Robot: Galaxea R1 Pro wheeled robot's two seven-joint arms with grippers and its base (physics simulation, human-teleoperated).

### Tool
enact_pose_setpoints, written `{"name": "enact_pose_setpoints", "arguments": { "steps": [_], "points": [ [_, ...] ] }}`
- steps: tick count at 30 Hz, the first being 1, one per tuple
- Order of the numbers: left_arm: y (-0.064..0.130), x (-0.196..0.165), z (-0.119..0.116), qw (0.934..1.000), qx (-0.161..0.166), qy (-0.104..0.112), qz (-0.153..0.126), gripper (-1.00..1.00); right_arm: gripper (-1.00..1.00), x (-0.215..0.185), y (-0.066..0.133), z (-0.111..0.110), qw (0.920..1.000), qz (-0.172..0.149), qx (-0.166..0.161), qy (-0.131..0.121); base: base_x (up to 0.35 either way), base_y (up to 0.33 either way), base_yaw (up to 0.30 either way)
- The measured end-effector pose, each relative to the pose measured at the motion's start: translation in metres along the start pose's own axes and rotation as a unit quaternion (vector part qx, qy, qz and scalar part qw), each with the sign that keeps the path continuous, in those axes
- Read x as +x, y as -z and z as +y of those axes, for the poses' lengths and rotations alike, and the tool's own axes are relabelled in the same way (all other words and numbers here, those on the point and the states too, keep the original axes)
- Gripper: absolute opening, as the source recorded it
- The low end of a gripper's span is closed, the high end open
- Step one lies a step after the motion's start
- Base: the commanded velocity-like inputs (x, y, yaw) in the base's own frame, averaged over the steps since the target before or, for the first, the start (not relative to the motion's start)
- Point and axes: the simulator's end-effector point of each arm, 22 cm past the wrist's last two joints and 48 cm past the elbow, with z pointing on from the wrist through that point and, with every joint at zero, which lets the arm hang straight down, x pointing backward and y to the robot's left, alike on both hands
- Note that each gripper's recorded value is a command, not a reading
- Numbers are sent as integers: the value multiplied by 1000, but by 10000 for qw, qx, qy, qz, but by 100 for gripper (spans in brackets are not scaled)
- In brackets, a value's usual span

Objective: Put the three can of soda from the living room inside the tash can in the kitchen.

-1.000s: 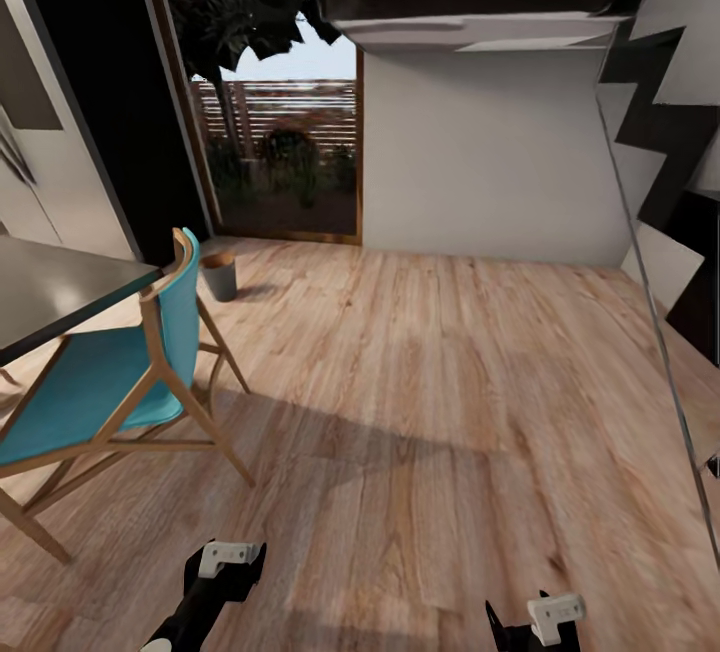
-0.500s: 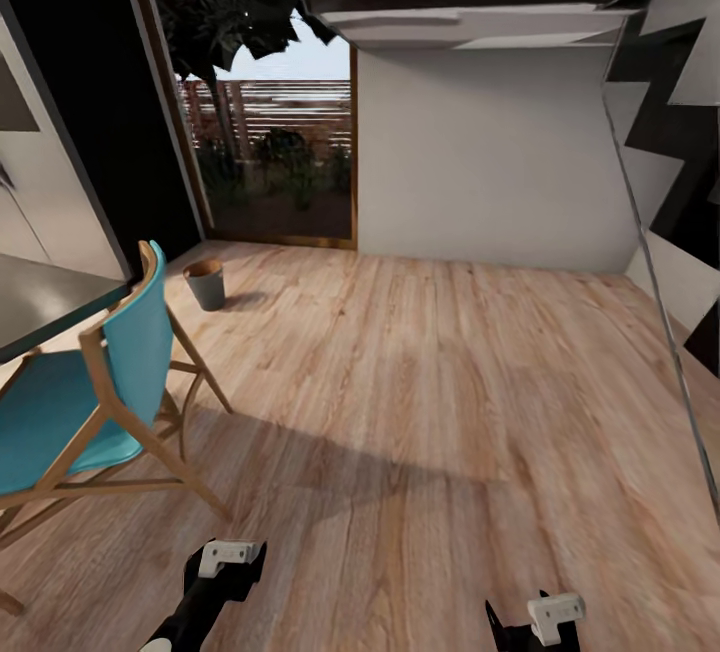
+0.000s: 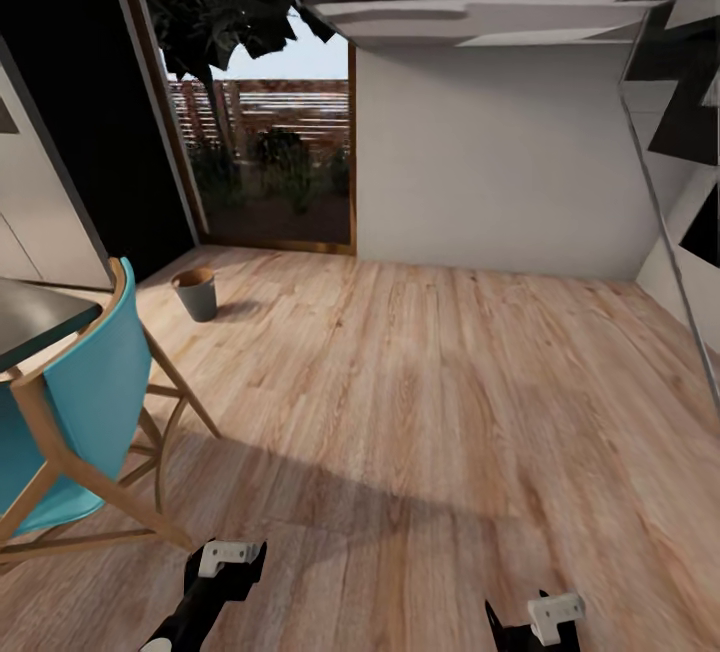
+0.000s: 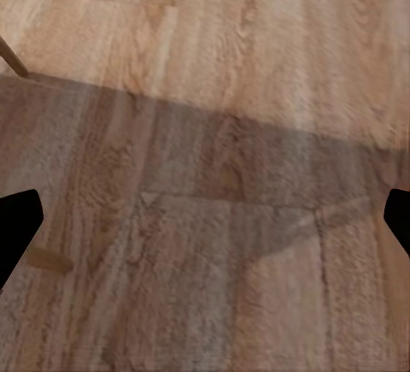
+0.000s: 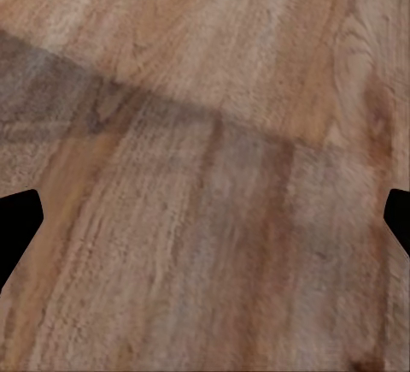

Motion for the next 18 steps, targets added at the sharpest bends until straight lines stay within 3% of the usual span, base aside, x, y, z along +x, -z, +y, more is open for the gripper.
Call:
{"name": "enact_pose_setpoints", "arguments": {
  "steps": [18],
  "points": [
    [0,0,0,10000,0,0,3,100,100,0,0,0,10000,3,1,-1,317,-15,0]
  ]
}}
